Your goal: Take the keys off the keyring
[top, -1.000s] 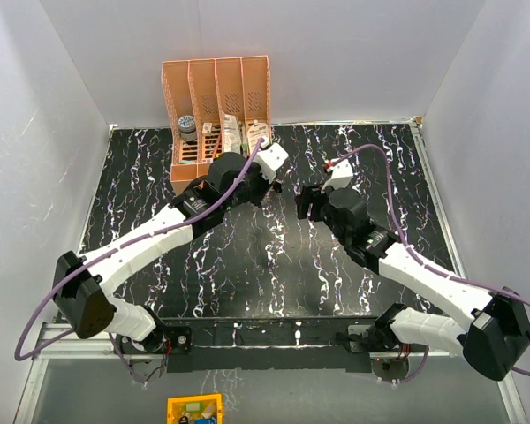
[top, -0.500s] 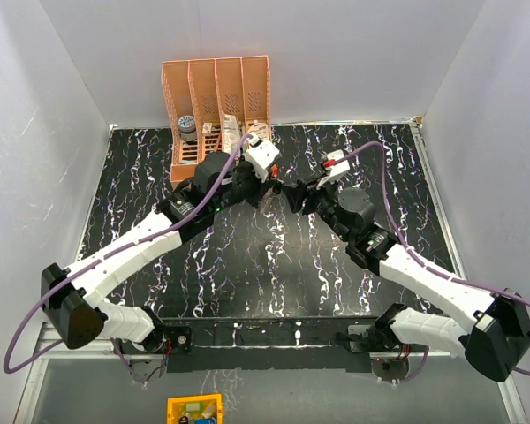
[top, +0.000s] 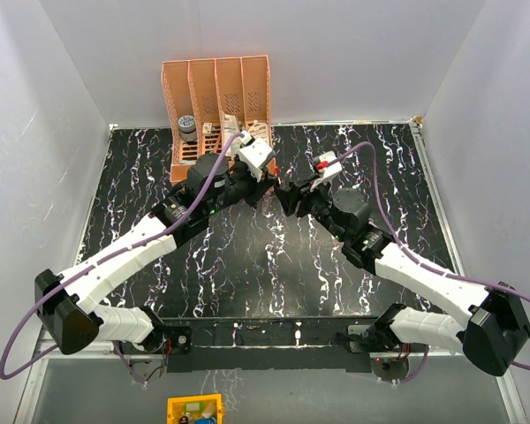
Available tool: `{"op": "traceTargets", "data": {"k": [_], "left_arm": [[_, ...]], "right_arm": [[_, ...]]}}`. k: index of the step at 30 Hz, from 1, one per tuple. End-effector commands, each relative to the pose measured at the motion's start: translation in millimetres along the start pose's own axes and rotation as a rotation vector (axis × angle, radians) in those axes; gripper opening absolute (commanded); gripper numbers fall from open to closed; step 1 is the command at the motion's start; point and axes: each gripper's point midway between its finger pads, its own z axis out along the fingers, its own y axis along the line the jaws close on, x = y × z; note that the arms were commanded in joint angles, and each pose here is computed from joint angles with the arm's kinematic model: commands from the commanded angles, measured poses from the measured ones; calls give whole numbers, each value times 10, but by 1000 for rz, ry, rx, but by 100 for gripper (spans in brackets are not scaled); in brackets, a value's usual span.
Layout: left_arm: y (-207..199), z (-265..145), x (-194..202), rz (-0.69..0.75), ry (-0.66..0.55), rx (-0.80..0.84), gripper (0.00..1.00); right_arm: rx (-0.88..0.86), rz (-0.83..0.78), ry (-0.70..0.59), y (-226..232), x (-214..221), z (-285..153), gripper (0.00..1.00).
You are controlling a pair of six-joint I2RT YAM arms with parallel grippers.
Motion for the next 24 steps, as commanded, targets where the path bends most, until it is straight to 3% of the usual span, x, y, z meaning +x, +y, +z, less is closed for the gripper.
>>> {"op": "traceTargets", "data": {"k": [1, 15, 24], "left_arm": [[-17, -98, -214, -4, -75, -1, 0], [-41, -68, -162, -22, -66, 9, 0], [-20, -90, -146, -20, -64, -4, 0]], "right_arm": [[-44, 11, -93, 153, -330, 3, 47], [-41, -7, -96, 226, -346, 32, 48], [6, -34, -122, 173, -434, 44, 42]]}}
